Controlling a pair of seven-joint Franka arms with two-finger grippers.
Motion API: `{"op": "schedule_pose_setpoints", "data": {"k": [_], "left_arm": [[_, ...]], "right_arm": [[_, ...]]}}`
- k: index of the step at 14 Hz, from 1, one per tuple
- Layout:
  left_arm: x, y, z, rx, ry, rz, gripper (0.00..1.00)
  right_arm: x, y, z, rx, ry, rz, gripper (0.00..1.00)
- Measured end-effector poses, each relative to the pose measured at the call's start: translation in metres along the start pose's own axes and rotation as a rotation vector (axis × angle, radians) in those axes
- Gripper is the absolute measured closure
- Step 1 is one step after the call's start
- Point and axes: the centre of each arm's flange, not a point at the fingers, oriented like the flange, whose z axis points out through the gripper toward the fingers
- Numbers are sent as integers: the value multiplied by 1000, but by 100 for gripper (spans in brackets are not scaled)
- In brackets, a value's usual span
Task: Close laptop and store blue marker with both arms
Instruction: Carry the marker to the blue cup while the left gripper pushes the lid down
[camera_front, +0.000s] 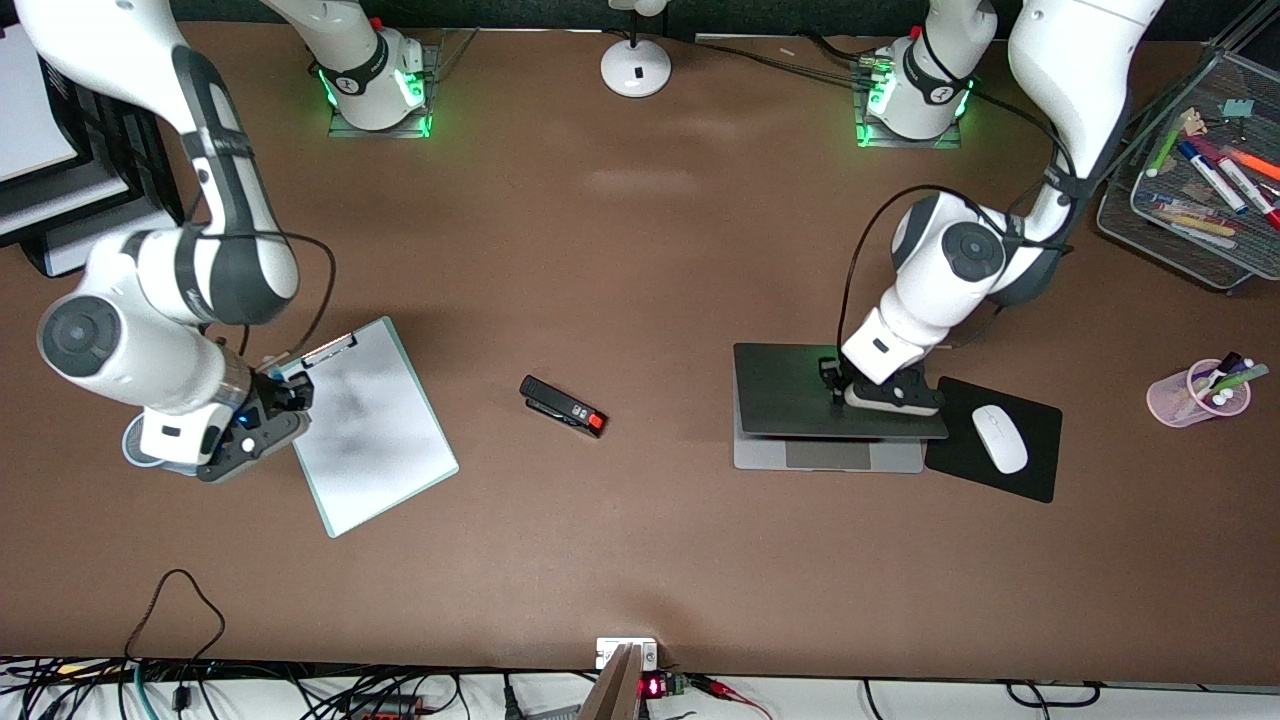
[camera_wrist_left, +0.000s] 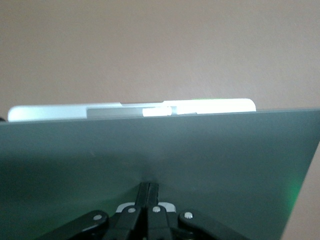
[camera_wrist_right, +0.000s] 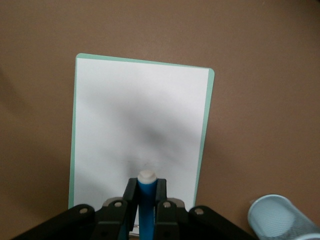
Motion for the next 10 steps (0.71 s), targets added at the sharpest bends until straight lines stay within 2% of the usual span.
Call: {"op": "schedule_pose_setpoints", "data": {"k": [3,5,7,10], "left_arm": [[8,-5,16,-10,14,-7,99],[9,-6,27,-20,18,-13,99],[10,-7,34,-25,24,-14,99],[23,-13,41,-21,56,1,99]], "right_arm": [[-15,21,-21,13,47,-90,82],[-28,38,-34,46,78,-139,82],[-38,56,-50,91,128,-189,82],[-57,84,-63,109,211,-328,82]]}}
